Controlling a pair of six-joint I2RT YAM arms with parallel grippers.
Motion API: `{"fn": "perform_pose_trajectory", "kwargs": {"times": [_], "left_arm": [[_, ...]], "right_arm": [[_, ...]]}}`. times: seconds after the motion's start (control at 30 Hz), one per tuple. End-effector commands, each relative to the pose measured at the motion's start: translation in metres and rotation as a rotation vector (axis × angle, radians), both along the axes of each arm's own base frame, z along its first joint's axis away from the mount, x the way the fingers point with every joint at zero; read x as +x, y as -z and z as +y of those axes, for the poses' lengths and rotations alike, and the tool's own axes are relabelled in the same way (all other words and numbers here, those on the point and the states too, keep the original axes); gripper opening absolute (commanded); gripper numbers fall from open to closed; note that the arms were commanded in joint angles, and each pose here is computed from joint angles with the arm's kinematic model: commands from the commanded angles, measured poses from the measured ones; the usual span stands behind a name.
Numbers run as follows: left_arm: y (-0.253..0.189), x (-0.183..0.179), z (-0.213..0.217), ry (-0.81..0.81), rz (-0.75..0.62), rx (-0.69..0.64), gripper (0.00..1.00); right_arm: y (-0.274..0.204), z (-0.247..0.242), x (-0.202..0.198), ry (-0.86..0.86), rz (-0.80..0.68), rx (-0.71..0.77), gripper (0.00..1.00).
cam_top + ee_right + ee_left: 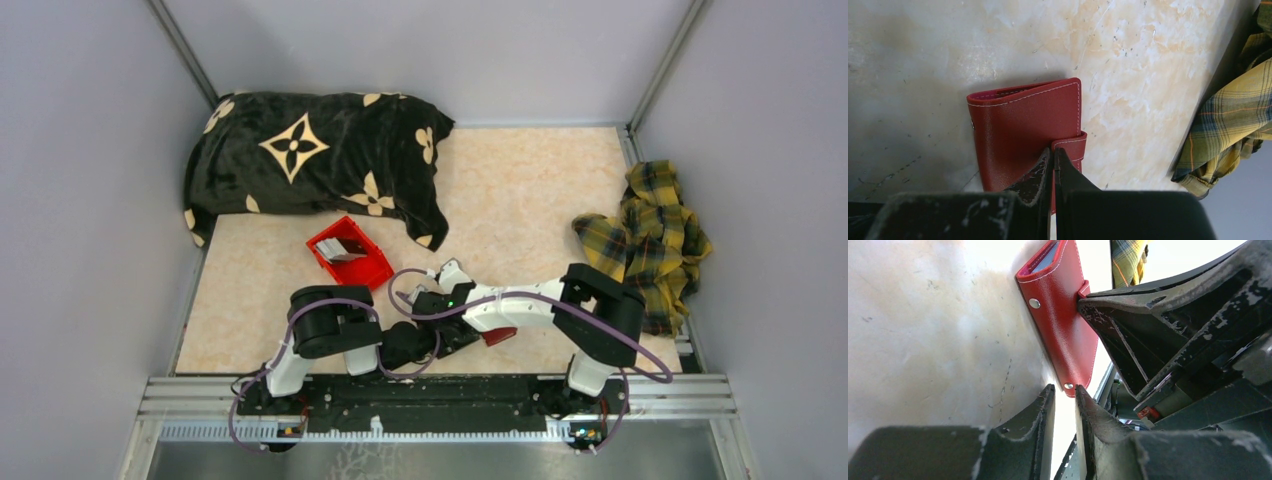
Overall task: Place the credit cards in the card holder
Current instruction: Close the card holder at the center of the board.
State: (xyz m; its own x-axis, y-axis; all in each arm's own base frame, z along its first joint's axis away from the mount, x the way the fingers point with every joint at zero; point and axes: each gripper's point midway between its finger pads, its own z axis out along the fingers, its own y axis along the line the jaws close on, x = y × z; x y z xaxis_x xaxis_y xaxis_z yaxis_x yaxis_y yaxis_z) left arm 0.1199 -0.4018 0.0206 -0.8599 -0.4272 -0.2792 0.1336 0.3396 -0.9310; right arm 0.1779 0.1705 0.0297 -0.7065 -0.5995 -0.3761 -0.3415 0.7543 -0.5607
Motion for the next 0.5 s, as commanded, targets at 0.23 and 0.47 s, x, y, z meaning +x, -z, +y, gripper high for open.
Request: {"fn": "perform_pose_trajectory", "kwargs": {"times": [0.23, 0.47], "left_arm": [[0.067, -0.011, 0.036, 0.025, 0.032, 0.257, 0.28], [0.068, -0.011, 0.037, 0.025, 0.032, 0.264, 0.27]], "right_arm": [[0.064, 0.073, -0.039, 0.075, 0.236, 0.397, 0.00], [0.080, 0.062, -0.052, 0.153, 0.298, 0.493, 0.00]]}}
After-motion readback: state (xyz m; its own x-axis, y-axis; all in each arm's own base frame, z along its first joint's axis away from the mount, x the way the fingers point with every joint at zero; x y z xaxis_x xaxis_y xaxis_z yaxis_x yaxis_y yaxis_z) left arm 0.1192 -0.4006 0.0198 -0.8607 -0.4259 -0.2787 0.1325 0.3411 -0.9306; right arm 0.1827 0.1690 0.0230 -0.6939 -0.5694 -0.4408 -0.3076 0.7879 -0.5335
